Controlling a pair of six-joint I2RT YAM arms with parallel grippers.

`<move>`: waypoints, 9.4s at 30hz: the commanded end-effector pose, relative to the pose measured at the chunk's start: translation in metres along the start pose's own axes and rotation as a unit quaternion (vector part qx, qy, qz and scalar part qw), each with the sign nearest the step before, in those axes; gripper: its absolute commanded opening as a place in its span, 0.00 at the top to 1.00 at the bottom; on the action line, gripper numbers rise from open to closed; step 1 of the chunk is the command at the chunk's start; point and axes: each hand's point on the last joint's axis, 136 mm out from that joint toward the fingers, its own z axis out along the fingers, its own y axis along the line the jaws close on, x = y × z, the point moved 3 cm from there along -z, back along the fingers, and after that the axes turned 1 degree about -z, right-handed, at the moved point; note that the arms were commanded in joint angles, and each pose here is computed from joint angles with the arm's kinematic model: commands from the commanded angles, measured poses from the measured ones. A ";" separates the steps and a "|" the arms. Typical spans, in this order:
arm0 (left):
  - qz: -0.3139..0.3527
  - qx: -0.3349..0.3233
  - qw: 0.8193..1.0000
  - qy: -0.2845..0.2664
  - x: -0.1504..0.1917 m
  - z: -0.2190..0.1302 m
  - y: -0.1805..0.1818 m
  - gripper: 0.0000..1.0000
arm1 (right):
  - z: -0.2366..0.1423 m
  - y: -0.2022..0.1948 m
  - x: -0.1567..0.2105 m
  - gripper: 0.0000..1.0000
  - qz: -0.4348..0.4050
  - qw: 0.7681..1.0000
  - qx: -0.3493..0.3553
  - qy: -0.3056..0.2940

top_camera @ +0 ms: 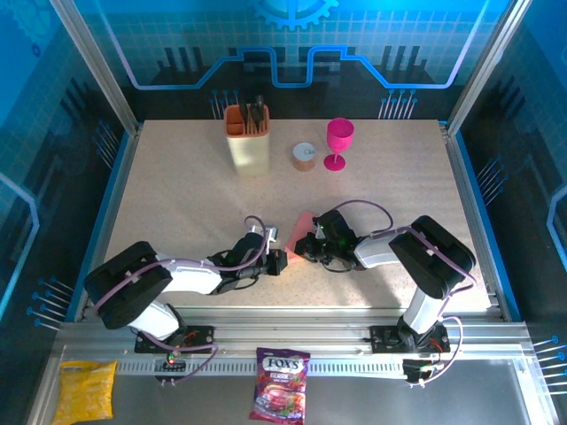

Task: Fold a paper plane with a square sheet of paper (pick it up from the middle)
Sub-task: Fold the wing for the fifth time at the center of the table.

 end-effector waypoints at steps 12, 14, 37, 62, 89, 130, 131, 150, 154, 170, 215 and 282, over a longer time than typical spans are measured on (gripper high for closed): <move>0.035 -0.113 0.991 0.055 0.020 0.010 0.030 1.00 | -0.005 -0.033 0.014 1.00 0.027 0.997 0.068 0.023; 0.035 -0.128 0.989 0.068 0.027 0.010 0.038 1.00 | -0.007 -0.025 0.011 1.00 0.018 0.998 0.060 0.022; 0.033 -0.147 0.985 0.087 0.043 0.015 0.055 1.00 | 0.003 -0.002 0.025 1.00 -0.007 0.998 0.057 0.006; 0.037 -0.167 0.979 0.112 0.052 0.013 0.064 1.00 | -0.087 -0.096 -0.016 1.00 0.077 0.979 0.174 -0.075; 0.040 -0.159 0.979 0.121 0.058 0.013 0.066 1.00 | -0.055 -0.030 -0.014 0.78 0.017 0.996 0.067 -0.048; 0.327 -0.108 0.938 0.026 0.023 0.007 -0.024 0.50 | -0.062 -0.022 -0.015 1.00 0.019 0.995 0.088 -0.041; 0.339 -0.112 0.934 0.022 0.023 0.009 -0.026 0.49 | -0.063 -0.021 -0.015 1.00 0.020 0.995 0.088 -0.040; 0.399 -0.137 0.906 -0.035 0.015 0.012 -0.040 0.47 | -0.083 -0.002 -0.016 1.00 0.043 0.996 0.066 -0.051; 0.403 -0.141 0.903 -0.047 0.010 0.008 -0.043 0.46 | -0.083 -0.002 -0.016 1.00 0.047 0.995 0.066 -0.050; 0.449 -0.147 0.880 -0.050 0.007 0.031 -0.056 0.47 | -0.082 -0.003 -0.013 1.00 0.051 0.996 0.063 -0.048; 0.217 0.047 0.964 0.146 0.019 0.032 -0.037 1.00 | -0.117 -0.015 -0.004 0.64 -0.067 0.994 0.062 -0.052; 0.098 0.062 0.974 0.196 -0.012 0.030 -0.044 1.00 | 0.006 -0.027 -0.059 1.00 -0.125 0.971 0.144 0.144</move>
